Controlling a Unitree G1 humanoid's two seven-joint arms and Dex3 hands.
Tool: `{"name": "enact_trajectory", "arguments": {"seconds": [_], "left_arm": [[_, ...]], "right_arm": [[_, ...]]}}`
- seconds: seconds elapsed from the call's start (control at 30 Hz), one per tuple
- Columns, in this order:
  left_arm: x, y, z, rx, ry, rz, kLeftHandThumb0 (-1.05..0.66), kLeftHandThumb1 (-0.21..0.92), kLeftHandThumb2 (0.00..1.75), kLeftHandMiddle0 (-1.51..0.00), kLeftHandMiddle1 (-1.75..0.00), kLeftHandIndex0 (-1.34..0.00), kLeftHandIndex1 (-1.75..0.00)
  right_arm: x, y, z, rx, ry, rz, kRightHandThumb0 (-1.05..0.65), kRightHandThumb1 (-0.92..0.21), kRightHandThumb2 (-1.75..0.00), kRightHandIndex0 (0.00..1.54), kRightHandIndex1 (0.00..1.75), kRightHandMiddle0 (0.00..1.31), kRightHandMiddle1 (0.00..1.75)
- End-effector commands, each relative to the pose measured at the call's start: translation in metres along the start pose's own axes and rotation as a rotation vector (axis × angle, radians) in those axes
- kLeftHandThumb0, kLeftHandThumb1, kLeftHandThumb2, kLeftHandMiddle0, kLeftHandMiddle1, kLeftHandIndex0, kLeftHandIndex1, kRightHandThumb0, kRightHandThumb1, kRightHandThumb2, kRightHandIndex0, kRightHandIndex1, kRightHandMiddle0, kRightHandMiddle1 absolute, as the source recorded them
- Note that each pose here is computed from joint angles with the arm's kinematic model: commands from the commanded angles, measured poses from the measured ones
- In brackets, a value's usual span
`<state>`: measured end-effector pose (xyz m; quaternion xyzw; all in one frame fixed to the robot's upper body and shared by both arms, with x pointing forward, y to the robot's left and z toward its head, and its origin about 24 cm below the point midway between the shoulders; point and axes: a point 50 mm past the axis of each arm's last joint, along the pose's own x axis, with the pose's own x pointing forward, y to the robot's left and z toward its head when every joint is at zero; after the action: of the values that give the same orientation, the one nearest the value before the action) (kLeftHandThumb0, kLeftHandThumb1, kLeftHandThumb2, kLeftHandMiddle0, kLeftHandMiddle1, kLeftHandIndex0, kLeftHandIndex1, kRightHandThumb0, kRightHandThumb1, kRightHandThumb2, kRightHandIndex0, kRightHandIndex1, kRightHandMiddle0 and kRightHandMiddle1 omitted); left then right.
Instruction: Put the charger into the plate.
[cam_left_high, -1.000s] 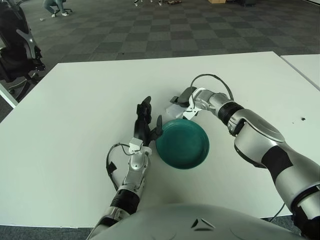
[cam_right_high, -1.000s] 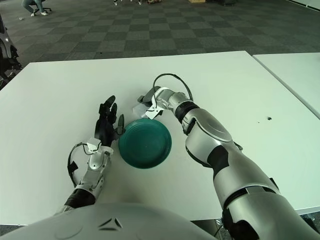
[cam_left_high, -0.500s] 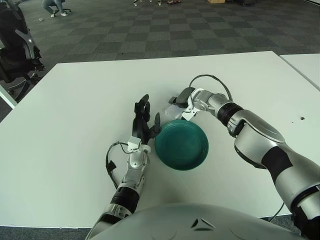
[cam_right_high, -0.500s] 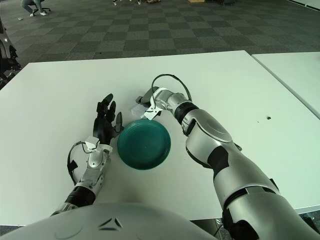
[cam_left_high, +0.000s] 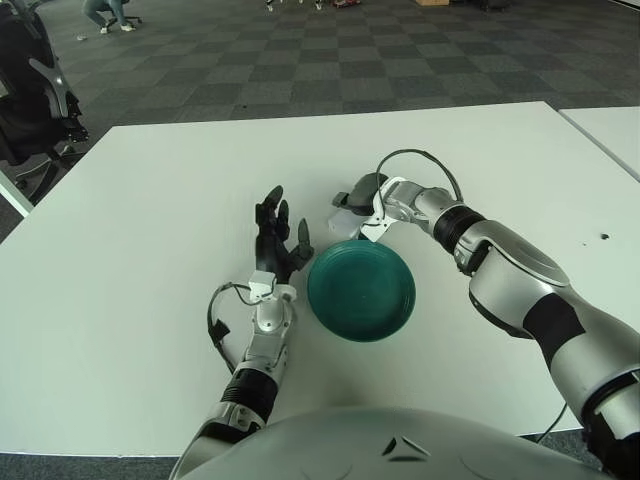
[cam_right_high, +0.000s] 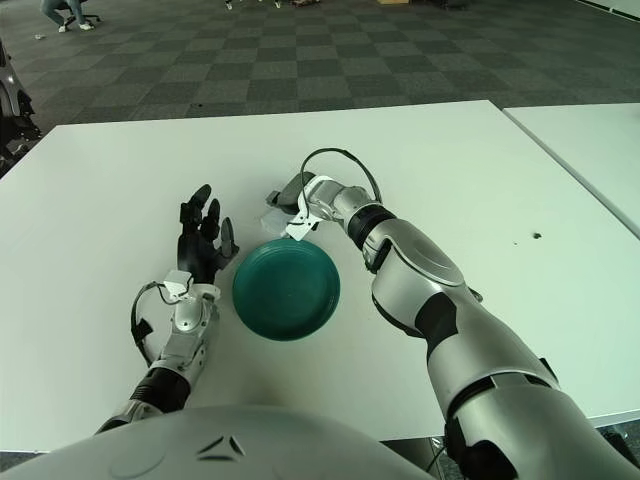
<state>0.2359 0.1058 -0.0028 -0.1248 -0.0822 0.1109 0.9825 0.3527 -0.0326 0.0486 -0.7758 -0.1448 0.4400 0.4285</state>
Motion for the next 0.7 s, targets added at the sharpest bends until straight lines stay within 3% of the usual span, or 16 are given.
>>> {"name": "enact_trajectory", "arguments": {"seconds": [0.0, 0.23, 0.67], "left_arm": [[-0.072, -0.028, -0.054, -0.218, 0.357, 0.328, -0.8, 0.92, 0.84, -0.42, -0.03, -0.04, -0.93], [-0.073, -0.029, -0.056, -0.221, 0.369, 0.345, -0.81, 0.92, 0.83, -0.42, -0.02, -0.03, -0.94], [-0.074, -0.03, -0.055, -0.24, 0.358, 0.359, -0.81, 0.92, 0.82, -0.42, -0.02, -0.03, -0.97]], "right_arm": [[-0.002, -0.013, -0.004, -0.051, -0.014, -0.074, -0.84, -0.92, -0.52, 0.36, 0.02, 0.0, 0.66], [-0.002, -0.014, -0.003, -0.094, -0.029, -0.076, -0.86, -0.92, -0.47, 0.39, 0.03, 0.0, 0.76], [0.001, 0.006, 0.009, -0.097, -0.062, -0.049, -0.88, -0.92, -0.56, 0.36, 0.01, 0.0, 0.58]]}}
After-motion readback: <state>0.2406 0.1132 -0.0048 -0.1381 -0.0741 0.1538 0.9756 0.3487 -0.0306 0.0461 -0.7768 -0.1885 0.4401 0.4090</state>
